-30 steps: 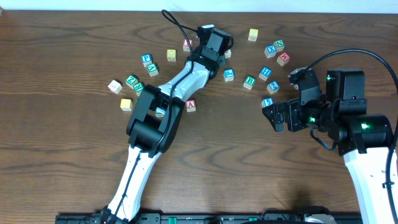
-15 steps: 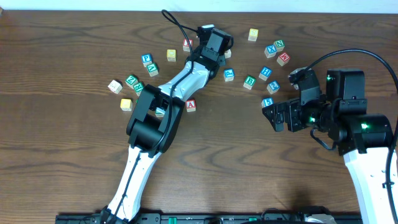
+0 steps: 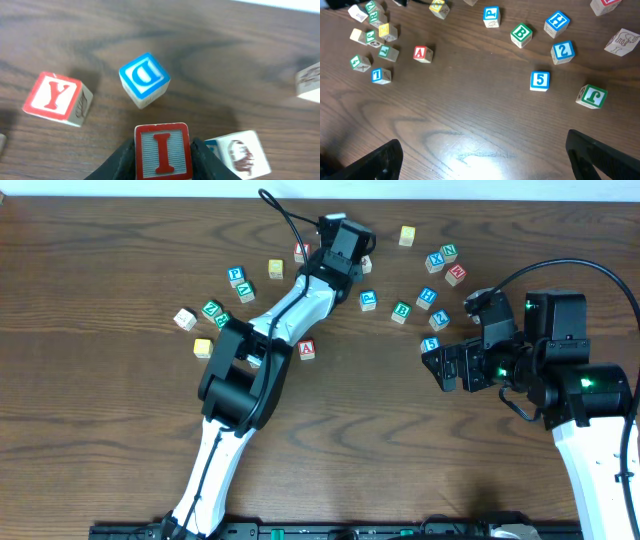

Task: Spell out AI2
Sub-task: 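Lower the left gripper and close it on the red I block, then carry the red I block down beside the red A block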

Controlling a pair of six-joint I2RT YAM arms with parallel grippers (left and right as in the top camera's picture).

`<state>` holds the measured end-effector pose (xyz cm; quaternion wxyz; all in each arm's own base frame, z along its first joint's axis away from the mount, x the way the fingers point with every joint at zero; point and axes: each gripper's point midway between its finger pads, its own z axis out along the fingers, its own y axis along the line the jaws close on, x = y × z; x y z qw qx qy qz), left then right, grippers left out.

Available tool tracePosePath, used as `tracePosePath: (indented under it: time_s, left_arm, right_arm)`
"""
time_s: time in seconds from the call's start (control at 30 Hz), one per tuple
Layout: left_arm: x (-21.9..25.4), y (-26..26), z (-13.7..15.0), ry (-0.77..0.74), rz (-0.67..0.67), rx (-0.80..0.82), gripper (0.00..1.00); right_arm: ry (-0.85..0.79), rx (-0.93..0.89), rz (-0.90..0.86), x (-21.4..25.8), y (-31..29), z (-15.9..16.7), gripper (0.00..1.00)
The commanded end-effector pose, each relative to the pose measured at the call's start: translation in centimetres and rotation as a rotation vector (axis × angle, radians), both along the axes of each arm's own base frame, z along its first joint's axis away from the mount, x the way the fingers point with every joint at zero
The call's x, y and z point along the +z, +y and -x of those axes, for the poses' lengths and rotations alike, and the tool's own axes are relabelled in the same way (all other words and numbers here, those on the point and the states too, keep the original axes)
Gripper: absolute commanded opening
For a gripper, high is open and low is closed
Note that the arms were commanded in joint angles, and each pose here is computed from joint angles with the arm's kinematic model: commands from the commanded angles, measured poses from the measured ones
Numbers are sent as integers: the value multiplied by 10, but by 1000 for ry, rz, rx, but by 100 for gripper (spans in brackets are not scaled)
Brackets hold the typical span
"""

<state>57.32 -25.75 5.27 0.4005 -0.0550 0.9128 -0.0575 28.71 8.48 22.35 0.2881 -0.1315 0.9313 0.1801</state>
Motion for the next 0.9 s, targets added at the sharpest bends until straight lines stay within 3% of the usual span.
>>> tracePosePath:
  time_s: [0.0, 0.3, 0.53, 0.73, 0.87]
  left_arm:
    - [40, -1, -6, -68, -11, -17, 31]
    - [42, 5, 5, -21, -51, -31, 28]
    - [94, 14, 22, -31, -55, -38, 28]
    - [137, 29, 58, 18, -73, -41, 26]
    - [140, 36, 91, 117, -70, -7, 26]
  right_arm:
    - [-23, 11, -2, 8, 0, -2, 99]
    - [-23, 11, -2, 8, 0, -2, 99]
    - [-23, 11, -2, 8, 0, -2, 99]
    - [-24, 11, -2, 8, 0, -2, 99]
    - [-30, 11, -3, 9, 0, -3, 99]
